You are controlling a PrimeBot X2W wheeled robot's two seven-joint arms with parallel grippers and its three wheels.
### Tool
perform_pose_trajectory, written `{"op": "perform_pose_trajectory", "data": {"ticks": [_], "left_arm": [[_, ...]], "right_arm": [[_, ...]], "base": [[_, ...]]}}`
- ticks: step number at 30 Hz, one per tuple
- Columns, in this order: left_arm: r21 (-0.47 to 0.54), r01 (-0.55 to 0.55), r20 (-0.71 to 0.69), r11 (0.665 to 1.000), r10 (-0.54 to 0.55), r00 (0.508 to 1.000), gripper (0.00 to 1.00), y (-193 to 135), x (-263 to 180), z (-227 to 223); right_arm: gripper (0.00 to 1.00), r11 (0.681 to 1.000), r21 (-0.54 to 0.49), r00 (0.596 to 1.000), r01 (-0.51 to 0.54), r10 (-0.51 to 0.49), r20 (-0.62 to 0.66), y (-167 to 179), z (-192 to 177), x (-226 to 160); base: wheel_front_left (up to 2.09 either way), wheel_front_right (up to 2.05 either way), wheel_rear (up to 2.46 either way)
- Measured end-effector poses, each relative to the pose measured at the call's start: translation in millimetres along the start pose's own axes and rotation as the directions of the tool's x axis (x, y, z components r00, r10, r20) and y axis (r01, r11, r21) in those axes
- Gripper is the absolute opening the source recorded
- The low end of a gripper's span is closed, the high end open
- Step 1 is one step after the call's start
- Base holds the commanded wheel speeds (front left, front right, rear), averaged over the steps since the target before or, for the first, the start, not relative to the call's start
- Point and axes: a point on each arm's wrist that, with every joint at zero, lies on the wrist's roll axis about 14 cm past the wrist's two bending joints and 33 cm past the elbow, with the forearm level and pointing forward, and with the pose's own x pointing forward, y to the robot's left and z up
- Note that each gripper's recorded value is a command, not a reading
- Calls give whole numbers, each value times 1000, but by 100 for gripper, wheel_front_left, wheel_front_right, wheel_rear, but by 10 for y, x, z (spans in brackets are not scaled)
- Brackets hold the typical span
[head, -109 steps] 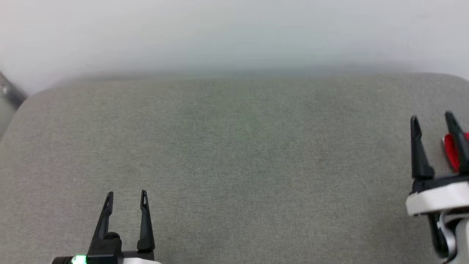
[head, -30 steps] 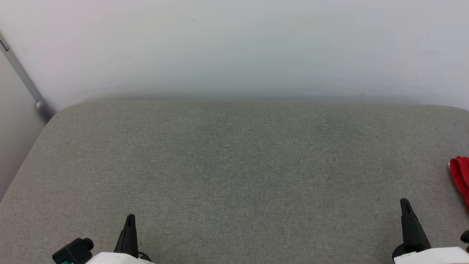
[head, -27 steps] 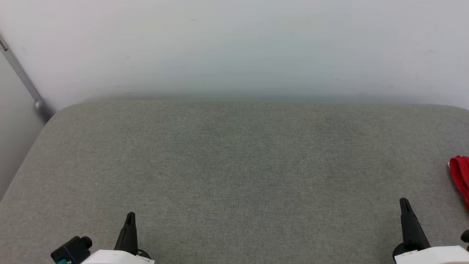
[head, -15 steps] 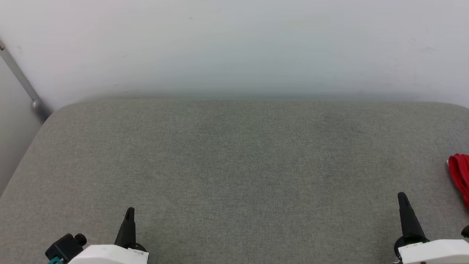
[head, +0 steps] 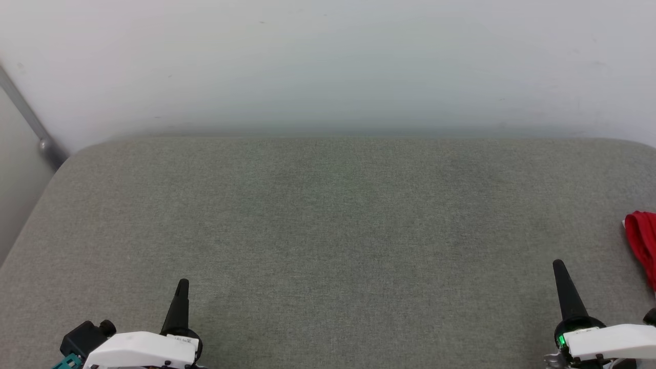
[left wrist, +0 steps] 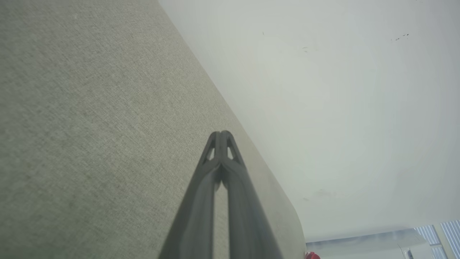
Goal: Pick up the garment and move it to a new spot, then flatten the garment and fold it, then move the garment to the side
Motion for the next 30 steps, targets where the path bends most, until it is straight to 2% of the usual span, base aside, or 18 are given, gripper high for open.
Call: {"op": "perform_pose_trajectory", "data": {"ticks": [15,30], "left_arm": [[-160,25,-13,987,-27,1000,0,-70,98,14],[-296,49,-20,954,-58,998,0,-135,174,17]], "right_arm": [[0,988,152,1000,-9,10,-7,41,11,82],[0,960,281,1000,-10,15,-15,49,12,130]], "base": [[0,0,0],[0,0,0]]}}
